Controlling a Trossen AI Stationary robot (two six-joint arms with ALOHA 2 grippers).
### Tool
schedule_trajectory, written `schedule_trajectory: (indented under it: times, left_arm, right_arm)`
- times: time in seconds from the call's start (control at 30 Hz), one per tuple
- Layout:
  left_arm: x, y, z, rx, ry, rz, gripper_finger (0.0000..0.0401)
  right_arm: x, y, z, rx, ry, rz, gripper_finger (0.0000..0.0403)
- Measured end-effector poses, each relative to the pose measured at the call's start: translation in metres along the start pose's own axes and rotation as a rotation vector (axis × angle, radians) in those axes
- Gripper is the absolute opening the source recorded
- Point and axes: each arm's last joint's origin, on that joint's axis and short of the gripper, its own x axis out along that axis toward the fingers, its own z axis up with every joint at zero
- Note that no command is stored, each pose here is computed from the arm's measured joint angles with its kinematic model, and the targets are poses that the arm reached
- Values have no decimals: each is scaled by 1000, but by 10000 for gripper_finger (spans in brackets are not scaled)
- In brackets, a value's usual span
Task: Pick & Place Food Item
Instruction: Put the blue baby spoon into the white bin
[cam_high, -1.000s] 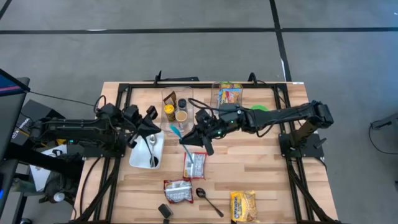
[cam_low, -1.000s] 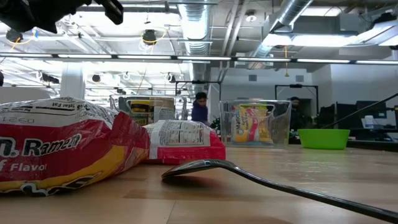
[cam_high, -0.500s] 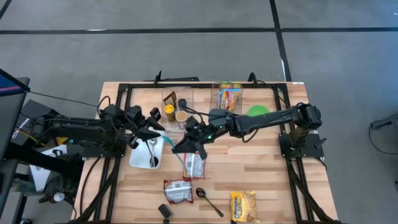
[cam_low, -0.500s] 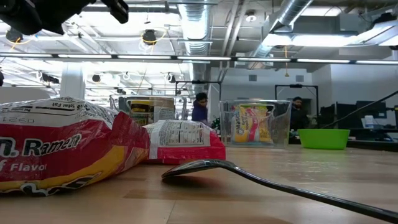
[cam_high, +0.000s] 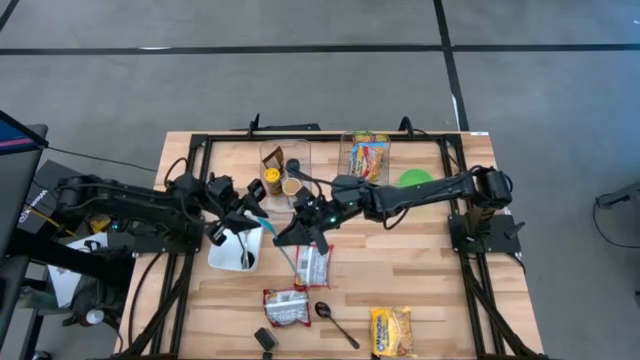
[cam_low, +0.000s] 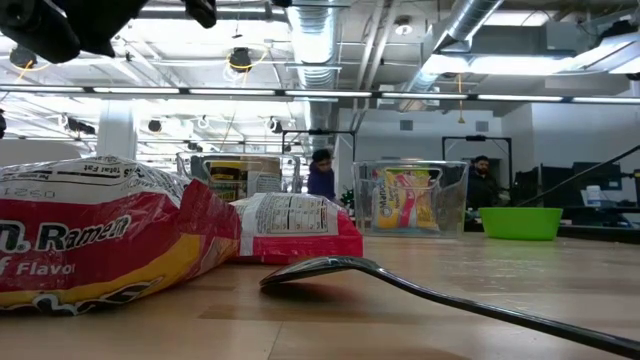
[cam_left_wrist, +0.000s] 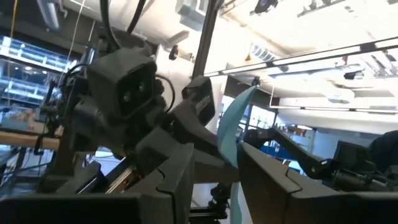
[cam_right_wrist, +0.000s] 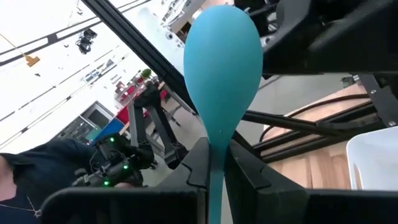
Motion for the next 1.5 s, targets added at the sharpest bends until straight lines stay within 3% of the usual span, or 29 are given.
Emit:
schedule_trajectory:
  times: [0.27,1.5]
  left_arm:
    - [3,-1,-2,4,-40,62,120]
    - [10,-6,7,22,-125,103,104]
  right_arm:
    - [0,0,0,0,0,1,20]
    - [-3,-5,5,103,-12,-17,20]
